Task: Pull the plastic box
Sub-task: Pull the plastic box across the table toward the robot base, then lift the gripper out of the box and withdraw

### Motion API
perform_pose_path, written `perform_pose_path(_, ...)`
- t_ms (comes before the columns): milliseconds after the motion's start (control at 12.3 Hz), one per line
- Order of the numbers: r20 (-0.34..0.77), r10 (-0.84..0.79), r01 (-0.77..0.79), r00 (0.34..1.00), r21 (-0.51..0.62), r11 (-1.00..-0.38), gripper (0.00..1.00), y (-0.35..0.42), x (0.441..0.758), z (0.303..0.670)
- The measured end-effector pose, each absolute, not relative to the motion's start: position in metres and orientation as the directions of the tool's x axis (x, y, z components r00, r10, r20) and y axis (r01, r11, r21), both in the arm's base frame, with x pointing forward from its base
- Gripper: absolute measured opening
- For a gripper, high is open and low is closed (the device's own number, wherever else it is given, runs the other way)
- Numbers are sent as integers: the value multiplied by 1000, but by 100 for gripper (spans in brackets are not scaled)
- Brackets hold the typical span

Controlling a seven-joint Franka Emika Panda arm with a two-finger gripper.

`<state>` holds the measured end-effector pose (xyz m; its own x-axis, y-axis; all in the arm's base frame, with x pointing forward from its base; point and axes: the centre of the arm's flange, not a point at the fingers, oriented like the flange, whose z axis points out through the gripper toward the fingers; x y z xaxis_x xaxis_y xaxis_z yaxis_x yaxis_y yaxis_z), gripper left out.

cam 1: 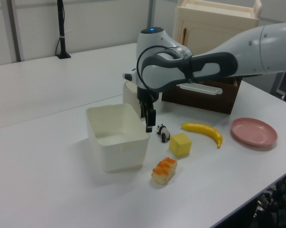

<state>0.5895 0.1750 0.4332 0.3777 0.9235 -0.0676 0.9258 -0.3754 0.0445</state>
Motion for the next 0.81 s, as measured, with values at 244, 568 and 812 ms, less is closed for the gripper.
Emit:
perform_pose_path(244, -100, 914, 920, 393, 46, -390, 100, 160, 580, 442)
perform_pose_path(568, -97, 911, 916, 400, 60, -396, 100, 155, 576, 452)
perform_pose_path(812, -146, 878, 890, 455, 60, -452, 100, 119, 563, 492)
